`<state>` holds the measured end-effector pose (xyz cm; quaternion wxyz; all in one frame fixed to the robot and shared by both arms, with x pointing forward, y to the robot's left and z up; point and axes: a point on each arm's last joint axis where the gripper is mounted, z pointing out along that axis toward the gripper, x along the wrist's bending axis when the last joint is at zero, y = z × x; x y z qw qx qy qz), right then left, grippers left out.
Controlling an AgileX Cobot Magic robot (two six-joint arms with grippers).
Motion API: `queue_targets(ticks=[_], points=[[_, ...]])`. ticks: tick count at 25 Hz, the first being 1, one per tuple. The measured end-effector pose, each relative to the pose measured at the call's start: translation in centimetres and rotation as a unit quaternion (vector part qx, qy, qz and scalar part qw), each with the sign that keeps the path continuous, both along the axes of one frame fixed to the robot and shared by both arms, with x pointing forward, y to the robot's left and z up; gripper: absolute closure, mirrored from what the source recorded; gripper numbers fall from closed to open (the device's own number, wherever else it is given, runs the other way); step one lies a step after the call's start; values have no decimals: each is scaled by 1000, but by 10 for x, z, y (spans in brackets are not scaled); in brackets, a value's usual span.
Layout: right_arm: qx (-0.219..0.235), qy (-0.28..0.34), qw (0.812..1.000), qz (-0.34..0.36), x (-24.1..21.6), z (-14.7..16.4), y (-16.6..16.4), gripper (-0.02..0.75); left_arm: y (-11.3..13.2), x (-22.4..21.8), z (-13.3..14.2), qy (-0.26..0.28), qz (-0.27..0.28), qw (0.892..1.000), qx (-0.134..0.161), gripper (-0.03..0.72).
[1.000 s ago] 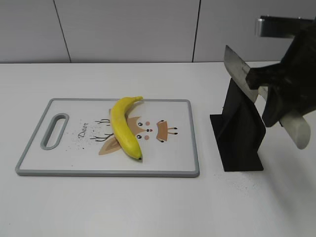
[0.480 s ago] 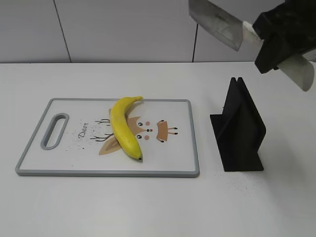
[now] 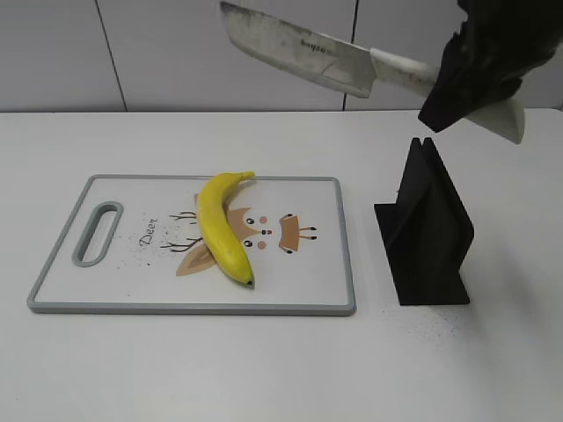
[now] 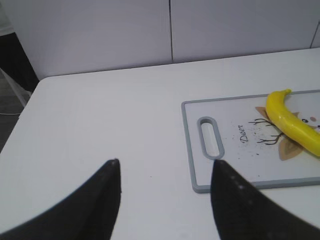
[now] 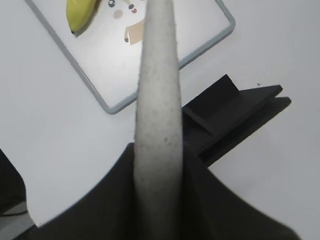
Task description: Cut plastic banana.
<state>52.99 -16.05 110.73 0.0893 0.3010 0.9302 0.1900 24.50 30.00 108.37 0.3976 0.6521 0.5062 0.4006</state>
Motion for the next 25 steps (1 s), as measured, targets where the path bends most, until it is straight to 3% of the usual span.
queue_targets(ticks=[5, 10, 17, 21, 23, 25], points=[[-25, -23, 996, 77, 17, -5, 7, 556, -9, 32, 15, 39, -42, 998, 33, 142], [-52, -41, 983, 170, 32, -6, 14, 556, -19, 73, 34, 43, -91, 993, 65, 142], [-53, -39, 975, 213, 59, -21, 28, 556, -38, 142, 52, 76, -198, 969, 126, 142], [-37, -25, 969, 242, 68, -38, 36, 556, -50, 182, 63, 84, -280, 940, 177, 142], [-37, -15, 966, 255, 73, -50, 39, 556, -58, 204, 60, 94, -341, 913, 204, 142], [-39, -11, 964, 263, 77, -58, 41, 556, -66, 225, 57, 102, -390, 890, 211, 142]])
